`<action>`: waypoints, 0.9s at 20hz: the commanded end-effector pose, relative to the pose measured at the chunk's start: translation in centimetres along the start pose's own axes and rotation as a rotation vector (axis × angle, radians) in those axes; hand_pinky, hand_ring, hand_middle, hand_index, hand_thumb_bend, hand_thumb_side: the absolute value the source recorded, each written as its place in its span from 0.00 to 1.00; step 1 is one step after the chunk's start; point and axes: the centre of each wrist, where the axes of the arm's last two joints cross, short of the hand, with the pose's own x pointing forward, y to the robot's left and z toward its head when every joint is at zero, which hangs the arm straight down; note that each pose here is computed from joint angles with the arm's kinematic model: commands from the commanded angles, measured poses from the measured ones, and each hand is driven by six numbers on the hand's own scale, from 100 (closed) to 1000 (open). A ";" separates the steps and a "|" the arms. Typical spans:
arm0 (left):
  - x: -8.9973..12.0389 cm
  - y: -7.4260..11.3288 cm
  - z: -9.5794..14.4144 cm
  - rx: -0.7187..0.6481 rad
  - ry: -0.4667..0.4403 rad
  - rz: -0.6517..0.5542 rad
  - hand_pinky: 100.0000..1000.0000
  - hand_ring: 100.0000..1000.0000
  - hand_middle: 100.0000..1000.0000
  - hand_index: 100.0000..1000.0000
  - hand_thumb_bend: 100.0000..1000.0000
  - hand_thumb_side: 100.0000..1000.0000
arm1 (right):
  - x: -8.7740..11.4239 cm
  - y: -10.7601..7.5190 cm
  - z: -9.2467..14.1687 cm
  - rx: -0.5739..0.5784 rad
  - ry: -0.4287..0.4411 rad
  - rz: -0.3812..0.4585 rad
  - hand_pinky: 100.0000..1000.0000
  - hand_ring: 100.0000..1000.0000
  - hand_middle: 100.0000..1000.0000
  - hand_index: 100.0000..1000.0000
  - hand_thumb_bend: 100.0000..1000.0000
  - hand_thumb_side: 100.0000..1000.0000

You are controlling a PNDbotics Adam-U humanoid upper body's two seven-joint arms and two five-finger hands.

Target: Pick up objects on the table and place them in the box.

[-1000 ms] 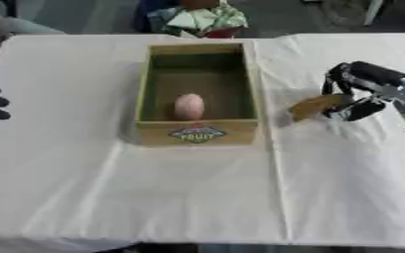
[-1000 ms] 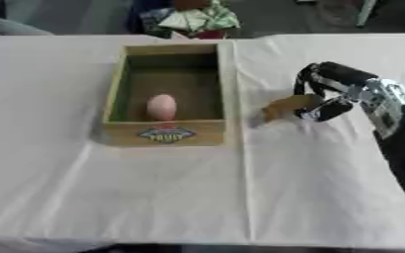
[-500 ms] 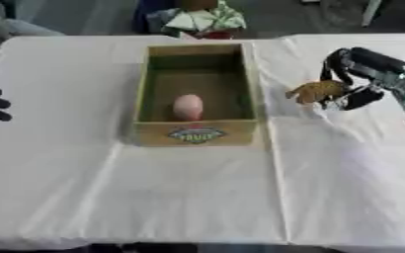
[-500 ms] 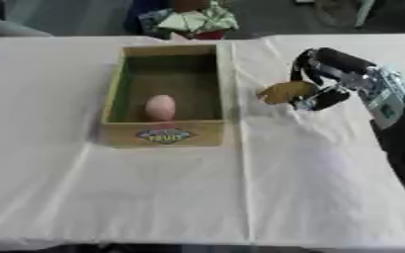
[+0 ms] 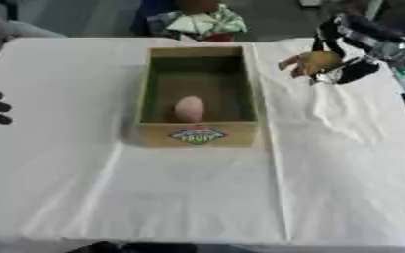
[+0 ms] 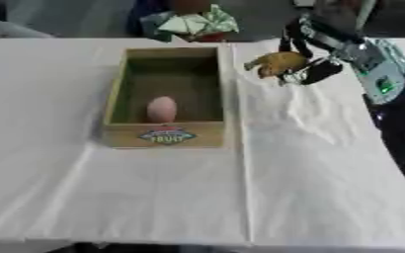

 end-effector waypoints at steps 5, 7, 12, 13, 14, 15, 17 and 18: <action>0.7 0.1 -0.4 -0.031 -0.032 -0.011 0.48 0.53 0.51 0.76 0.09 0.83 | 1.9 -2.9 -4.6 -0.010 -0.114 0.034 0.19 0.12 0.33 0.46 0.20 0.07; 0.9 -0.1 -0.5 -0.041 -0.040 -0.006 0.48 0.54 0.51 0.76 0.09 0.83 | 2.2 -2.8 -5.7 -0.012 -0.120 0.029 0.19 0.12 0.33 0.45 0.26 0.03; 1.2 -0.6 -0.9 -0.070 -0.060 0.015 0.48 0.54 0.51 0.76 0.09 0.82 | 3.0 -1.8 -8.5 0.005 -0.126 0.019 0.21 0.14 0.34 0.46 0.27 0.03; 1.3 -0.7 -1.0 -0.074 -0.064 0.018 0.48 0.54 0.51 0.76 0.09 0.82 | 3.1 -1.5 -8.9 0.009 -0.124 0.018 0.21 0.14 0.34 0.46 0.27 0.03; 1.4 -0.8 -1.1 -0.080 -0.069 0.023 0.48 0.54 0.51 0.75 0.09 0.82 | 3.1 -1.1 -9.2 0.012 -0.117 0.011 0.21 0.14 0.34 0.46 0.27 0.03; 1.4 -0.9 -1.2 -0.085 -0.073 0.028 0.48 0.54 0.51 0.75 0.09 0.82 | 3.1 -0.6 -9.5 0.017 -0.107 0.002 0.21 0.14 0.35 0.47 0.26 0.04; 1.5 -1.1 -1.3 -0.095 -0.079 0.036 0.48 0.54 0.51 0.75 0.09 0.82 | 3.0 0.4 -9.9 0.026 -0.083 -0.015 0.22 0.15 0.35 0.47 0.26 0.05; 1.6 -1.2 -1.4 -0.099 -0.082 0.039 0.48 0.54 0.51 0.75 0.09 0.82 | 2.9 0.9 -10.1 0.031 -0.069 -0.024 0.22 0.15 0.35 0.47 0.26 0.05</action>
